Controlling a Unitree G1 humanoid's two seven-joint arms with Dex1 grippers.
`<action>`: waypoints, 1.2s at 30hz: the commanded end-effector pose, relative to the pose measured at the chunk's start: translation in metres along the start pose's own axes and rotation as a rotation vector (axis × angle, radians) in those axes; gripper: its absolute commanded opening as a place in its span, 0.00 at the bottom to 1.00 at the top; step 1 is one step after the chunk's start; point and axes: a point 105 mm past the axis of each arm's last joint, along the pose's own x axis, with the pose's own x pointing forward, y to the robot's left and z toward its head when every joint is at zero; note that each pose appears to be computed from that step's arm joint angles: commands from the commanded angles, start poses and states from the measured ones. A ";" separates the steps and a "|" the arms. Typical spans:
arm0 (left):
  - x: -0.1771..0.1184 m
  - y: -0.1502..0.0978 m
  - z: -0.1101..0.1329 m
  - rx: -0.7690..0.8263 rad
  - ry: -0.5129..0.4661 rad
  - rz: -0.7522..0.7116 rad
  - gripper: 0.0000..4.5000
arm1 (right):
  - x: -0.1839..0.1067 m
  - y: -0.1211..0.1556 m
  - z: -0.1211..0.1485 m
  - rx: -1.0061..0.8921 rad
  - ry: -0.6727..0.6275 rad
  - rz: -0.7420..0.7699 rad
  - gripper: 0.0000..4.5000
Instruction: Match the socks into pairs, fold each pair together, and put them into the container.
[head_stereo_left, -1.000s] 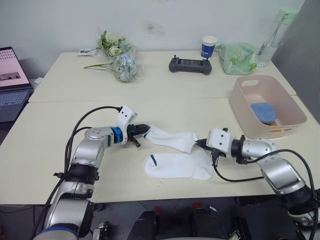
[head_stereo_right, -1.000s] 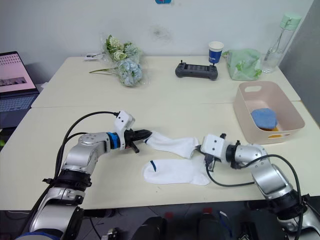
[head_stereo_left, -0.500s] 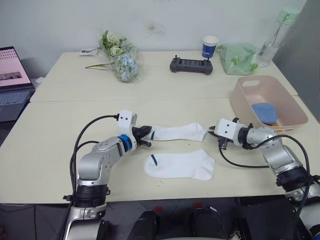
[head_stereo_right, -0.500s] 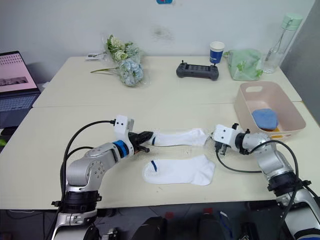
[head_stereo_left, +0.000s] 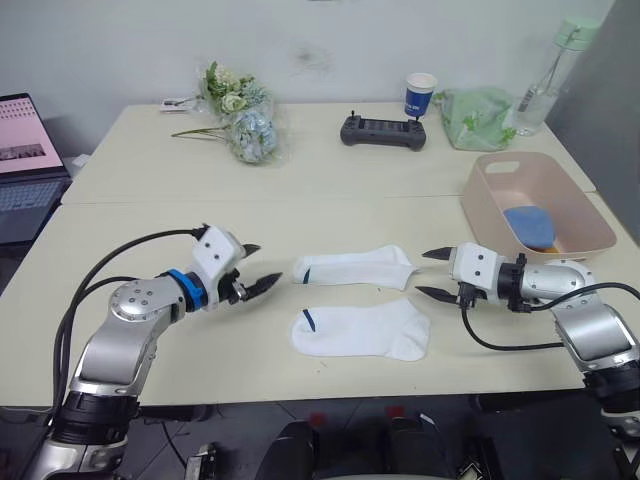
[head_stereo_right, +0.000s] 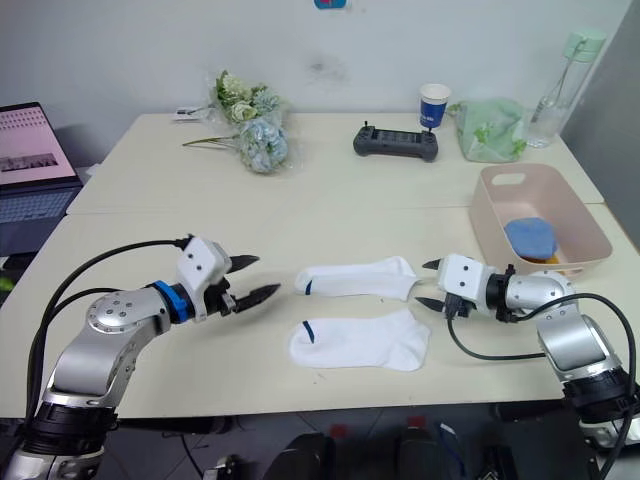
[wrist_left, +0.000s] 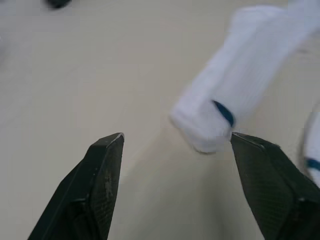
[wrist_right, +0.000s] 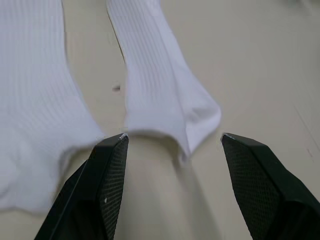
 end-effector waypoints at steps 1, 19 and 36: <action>0.012 -0.011 0.001 0.158 -0.023 -0.089 0.78 | 0.009 0.000 0.003 -0.062 -0.010 0.009 0.71; 0.063 -0.010 -0.018 0.284 0.019 -0.155 0.00 | 0.035 -0.007 -0.010 -0.208 0.016 0.088 0.02; 0.029 0.010 0.064 0.152 -0.209 -0.238 0.00 | -0.005 -0.030 0.053 0.112 -0.192 0.085 0.00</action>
